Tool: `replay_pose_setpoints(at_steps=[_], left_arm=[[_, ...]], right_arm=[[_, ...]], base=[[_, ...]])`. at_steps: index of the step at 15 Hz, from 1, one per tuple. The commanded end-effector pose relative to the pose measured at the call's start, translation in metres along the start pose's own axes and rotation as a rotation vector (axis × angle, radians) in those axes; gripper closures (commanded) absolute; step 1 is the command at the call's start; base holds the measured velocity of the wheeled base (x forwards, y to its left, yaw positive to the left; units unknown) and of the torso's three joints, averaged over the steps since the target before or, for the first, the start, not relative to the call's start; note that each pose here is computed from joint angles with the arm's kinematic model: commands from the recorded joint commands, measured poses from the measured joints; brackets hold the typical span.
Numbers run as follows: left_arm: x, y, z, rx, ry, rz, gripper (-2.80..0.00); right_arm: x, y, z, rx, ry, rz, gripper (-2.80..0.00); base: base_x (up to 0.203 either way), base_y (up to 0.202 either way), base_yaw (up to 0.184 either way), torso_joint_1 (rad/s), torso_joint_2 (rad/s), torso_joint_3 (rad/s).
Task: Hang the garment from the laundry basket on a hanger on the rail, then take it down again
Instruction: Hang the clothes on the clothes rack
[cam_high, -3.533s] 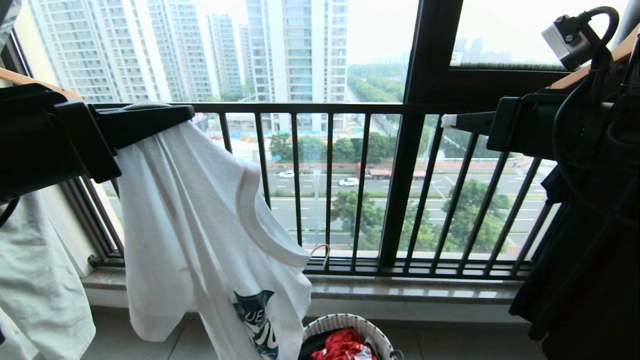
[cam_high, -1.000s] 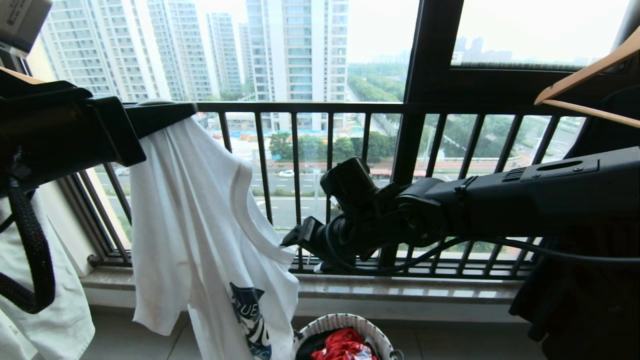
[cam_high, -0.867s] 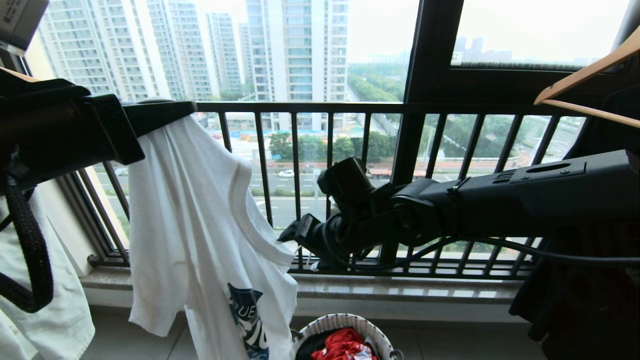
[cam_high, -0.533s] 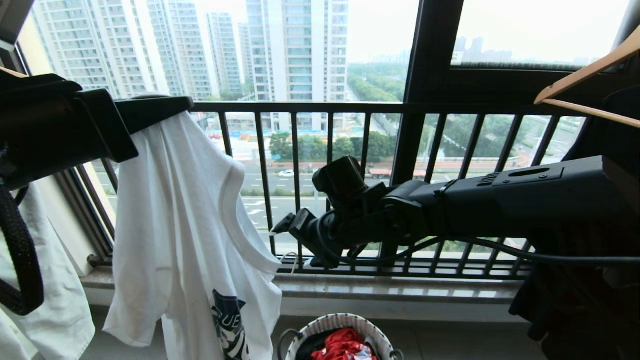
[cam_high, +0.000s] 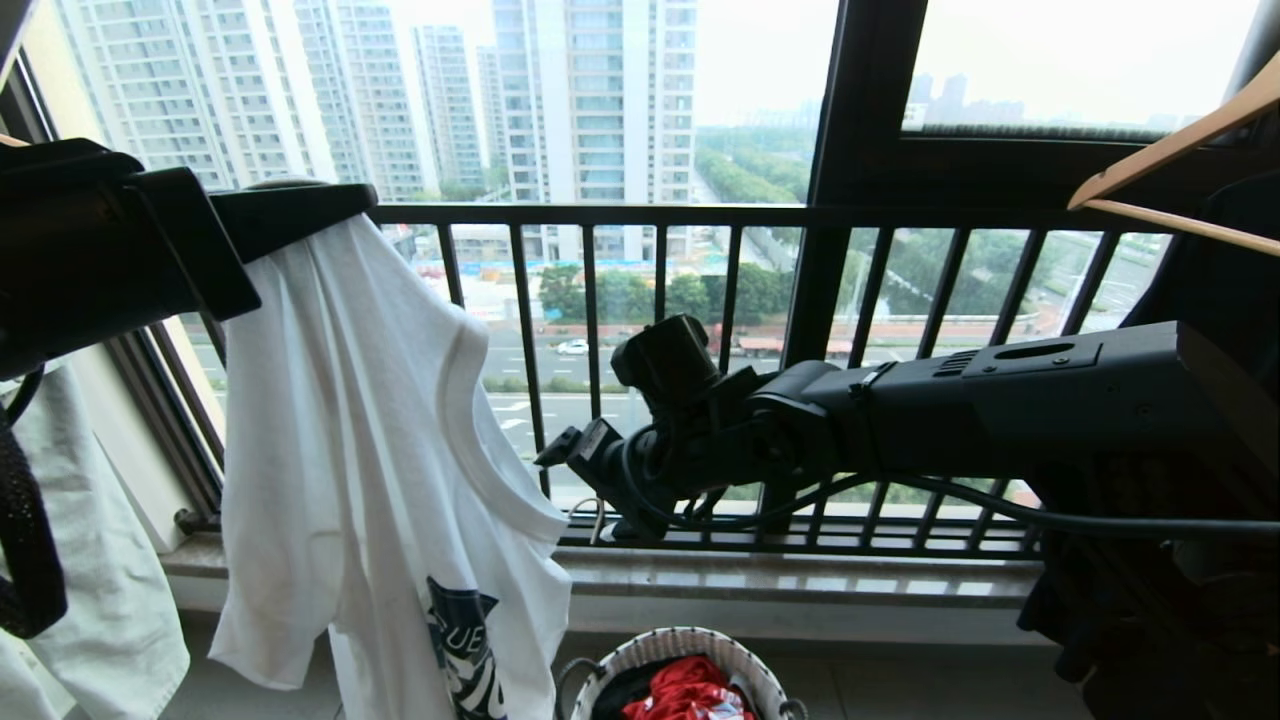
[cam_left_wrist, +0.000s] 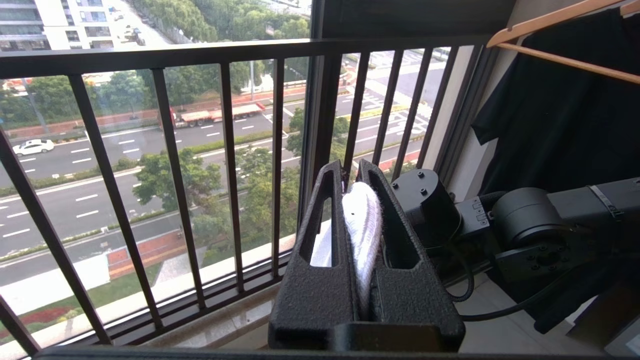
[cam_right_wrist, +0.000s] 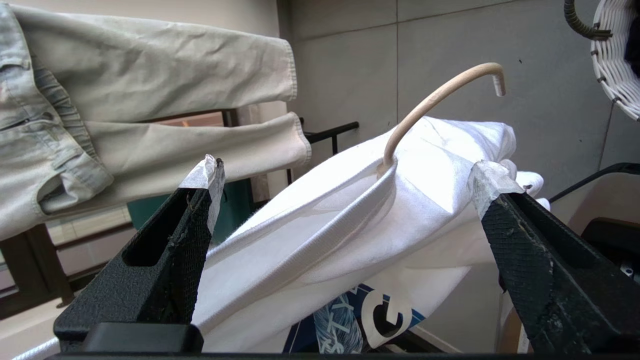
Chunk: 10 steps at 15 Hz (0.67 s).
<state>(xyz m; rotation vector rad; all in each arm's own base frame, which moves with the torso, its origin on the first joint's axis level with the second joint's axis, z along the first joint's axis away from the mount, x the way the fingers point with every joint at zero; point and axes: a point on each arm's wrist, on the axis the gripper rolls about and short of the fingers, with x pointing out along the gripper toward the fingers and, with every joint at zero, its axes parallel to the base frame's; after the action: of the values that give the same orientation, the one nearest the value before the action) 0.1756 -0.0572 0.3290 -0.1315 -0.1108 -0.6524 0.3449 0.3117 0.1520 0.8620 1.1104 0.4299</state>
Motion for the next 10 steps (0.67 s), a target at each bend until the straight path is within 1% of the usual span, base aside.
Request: replay_pose_setpoints(at_steps=[1, 3, 5, 7, 9, 10], left_arm=[[0.000, -0.003, 0.002, -0.026, -0.007, -0.017, 0.00], [0.001, -0.007, 0.001, -0.047, -0.004, -0.043, 0.00], [0.002, -0.014, 0.001, -0.089, -0.003, -0.077, 0.00], [0.003, -0.019, 0.002, -0.116, -0.014, -0.107, 0.00], [0.003, -0.020, 0.005, -0.135, -0.050, -0.112, 0.00], [0.002, -0.021, 0.007, -0.137, -0.062, -0.107, 0.00]], right_arm=[[0.000, 0.002, 0.001, 0.022, -0.002, 0.008, -2.80], [0.000, 0.004, 0.002, 0.030, -0.008, 0.015, -2.80], [0.003, 0.002, 0.002, 0.034, -0.007, 0.008, -2.80], [0.003, 0.002, 0.002, 0.033, -0.013, 0.007, -2.80], [0.007, -0.001, 0.003, 0.034, -0.055, -0.017, -2.80], [0.008, -0.002, 0.004, 0.030, -0.091, -0.030, -2.80]], base=[[0.000, 0.000, 0.000, 0.000, 0.00, 0.000], [0.000, 0.000, 0.000, 0.000, 0.00, 0.000], [0.000, 0.000, 0.000, 0.000, 0.00, 0.000], [0.000, 0.000, 0.000, 0.000, 0.00, 0.000], [0.000, 0.000, 0.000, 0.000, 0.00, 0.000], [0.000, 0.000, 0.000, 0.000, 0.00, 0.000]])
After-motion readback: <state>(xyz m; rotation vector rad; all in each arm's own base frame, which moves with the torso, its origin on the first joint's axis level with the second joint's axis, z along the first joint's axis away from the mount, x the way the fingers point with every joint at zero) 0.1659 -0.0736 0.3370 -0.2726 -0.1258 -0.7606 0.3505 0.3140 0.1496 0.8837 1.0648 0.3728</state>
